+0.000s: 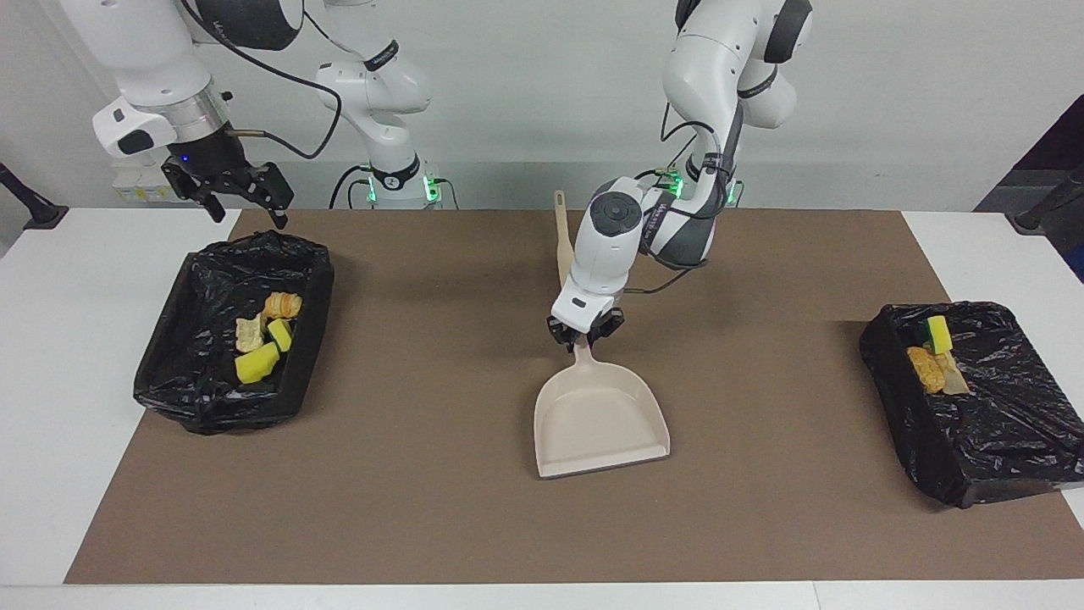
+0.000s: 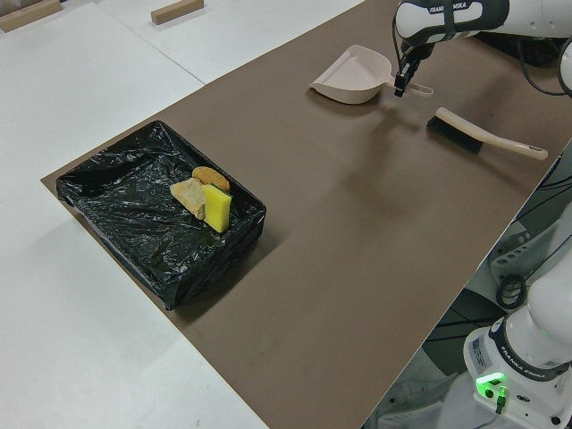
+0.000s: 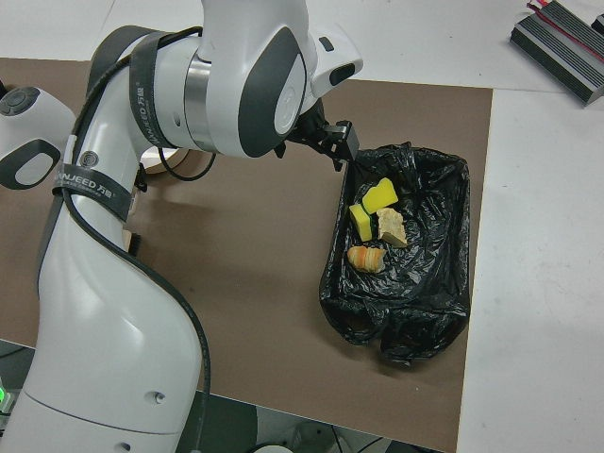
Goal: Sweep and dump trash in bin
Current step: 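Set the dustpan down at the table center with the left gripper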
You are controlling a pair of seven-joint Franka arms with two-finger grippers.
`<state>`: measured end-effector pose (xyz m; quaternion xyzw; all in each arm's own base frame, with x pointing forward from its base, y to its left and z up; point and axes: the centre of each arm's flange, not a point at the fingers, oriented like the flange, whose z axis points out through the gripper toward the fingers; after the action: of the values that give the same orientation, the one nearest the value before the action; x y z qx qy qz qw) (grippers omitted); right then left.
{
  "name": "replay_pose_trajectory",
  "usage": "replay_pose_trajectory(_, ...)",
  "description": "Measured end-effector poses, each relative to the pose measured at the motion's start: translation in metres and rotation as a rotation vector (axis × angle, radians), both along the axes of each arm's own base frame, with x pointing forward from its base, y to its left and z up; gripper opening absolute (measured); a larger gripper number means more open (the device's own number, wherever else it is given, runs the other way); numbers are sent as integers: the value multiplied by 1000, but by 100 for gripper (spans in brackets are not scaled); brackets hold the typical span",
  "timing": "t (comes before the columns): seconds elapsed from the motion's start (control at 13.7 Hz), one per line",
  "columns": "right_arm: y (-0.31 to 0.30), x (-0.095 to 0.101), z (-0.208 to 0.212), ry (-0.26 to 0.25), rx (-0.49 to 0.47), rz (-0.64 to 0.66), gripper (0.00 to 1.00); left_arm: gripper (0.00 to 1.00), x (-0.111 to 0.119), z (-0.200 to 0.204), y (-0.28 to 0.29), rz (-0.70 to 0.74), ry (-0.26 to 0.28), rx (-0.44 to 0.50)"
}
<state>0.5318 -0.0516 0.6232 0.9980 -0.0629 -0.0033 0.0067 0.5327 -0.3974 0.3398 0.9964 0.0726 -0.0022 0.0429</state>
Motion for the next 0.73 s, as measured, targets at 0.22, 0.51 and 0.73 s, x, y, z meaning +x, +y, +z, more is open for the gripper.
replay_pose_trajectory(0.22, 4, -12, 19, 53, -2, 30, 100, 77, 12, 13, 9, -58, -34, -11)
replay_pose_trajectory(0.51, 23, -30, 45, 42, -9, 63, 100, 100, 37, 69, 57, -208, -101, -24)
replay_pose_trajectory(0.73, 19, -25, 44, 2, -40, 67, 100, 100, 55, 110, 117, -264, -130, -18)
